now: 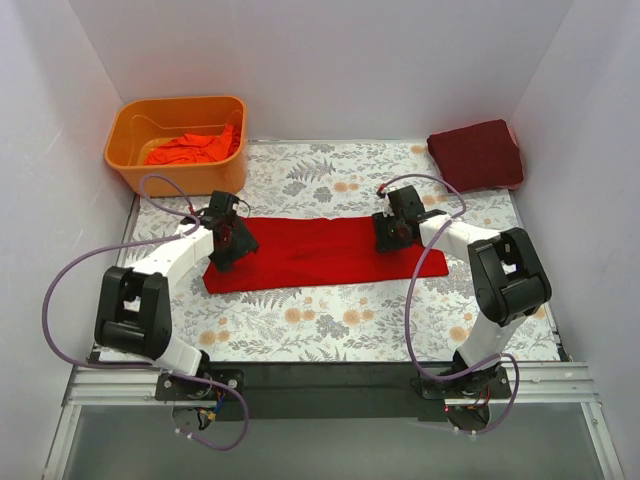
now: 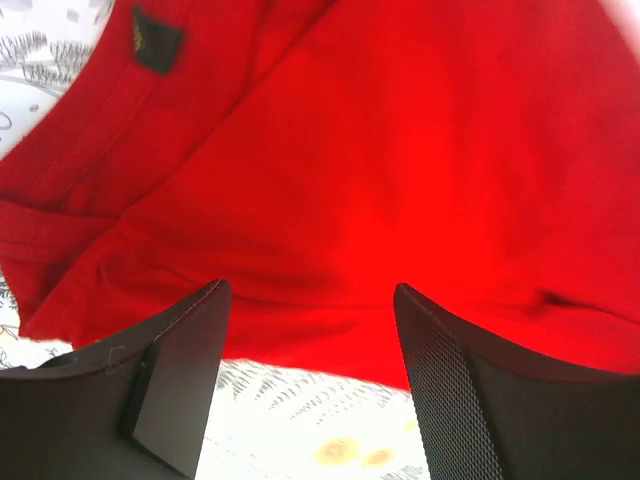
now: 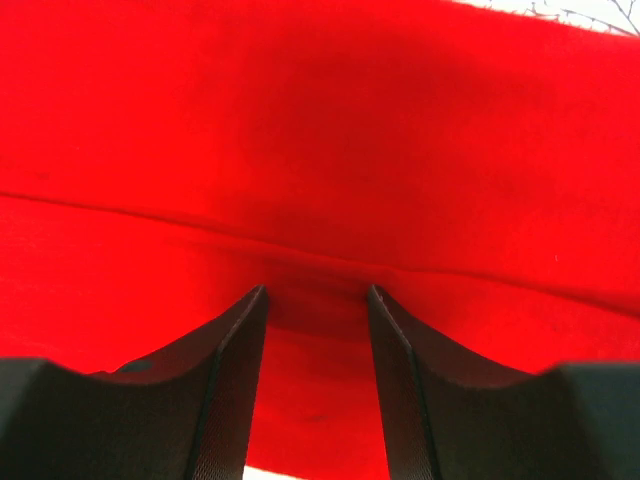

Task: Fold and stack the t-shirts
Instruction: Fold the tshirt

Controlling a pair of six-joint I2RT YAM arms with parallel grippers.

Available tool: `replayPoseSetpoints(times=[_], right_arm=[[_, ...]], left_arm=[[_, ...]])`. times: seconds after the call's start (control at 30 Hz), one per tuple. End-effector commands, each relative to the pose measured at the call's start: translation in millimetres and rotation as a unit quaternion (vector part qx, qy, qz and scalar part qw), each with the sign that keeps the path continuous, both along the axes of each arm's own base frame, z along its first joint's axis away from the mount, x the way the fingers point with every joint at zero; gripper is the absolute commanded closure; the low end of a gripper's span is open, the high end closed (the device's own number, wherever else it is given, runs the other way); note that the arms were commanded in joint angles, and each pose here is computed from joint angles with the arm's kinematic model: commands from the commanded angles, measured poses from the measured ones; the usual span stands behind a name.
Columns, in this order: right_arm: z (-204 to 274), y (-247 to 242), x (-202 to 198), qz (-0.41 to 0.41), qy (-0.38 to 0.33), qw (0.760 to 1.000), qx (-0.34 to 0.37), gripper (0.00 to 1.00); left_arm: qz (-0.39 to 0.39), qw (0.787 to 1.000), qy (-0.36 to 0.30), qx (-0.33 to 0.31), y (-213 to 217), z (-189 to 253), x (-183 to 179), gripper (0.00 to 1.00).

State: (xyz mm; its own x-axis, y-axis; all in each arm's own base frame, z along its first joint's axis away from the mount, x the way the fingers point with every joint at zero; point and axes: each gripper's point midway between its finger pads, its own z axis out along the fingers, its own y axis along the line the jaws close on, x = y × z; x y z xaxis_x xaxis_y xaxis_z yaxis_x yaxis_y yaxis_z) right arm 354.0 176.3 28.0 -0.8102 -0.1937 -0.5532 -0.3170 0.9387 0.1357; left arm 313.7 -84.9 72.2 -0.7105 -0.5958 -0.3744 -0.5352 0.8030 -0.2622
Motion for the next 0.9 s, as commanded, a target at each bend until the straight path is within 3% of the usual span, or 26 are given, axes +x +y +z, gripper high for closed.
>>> replayPoseSetpoints(times=[0.0, 0.27, 0.4, 0.5, 0.6, 0.73, 0.87], right_arm=[[-15, -20, -34, 0.0, 0.058, 0.997, -0.049, 0.48], [-27, -29, -164, 0.043, 0.223, 0.972, -0.054, 0.47], [-25, -11, -239, 0.104, 0.281, 0.953, -0.047, 0.47], [-10, 9, -266, 0.136, 0.281, 0.95, -0.026, 0.47], [27, 43, -252, 0.179, 0.232, 0.956, 0.026, 0.47], [76, 78, -198, 0.21, 0.121, 0.969, 0.045, 0.47], [108, 120, -148, 0.243, 0.054, 0.966, 0.071, 0.48]], left_arm=[[-0.001, 1.0, 0.022, 0.008, 0, -21, -2, 0.35], [-0.021, 0.991, 0.104, 0.081, 14, -68, 15, 0.35], [-0.055, 0.99, 0.085, 0.094, 7, -61, 59, 0.33], [-0.086, 0.988, 0.086, 0.092, -10, -73, 82, 0.31], [-0.118, 0.989, 0.052, 0.078, -35, -62, 123, 0.28], [-0.132, 0.99, -0.035, 0.046, -65, -5, 165, 0.24], [-0.128, 0.985, -0.114, 0.031, -67, 67, 166, 0.2]])
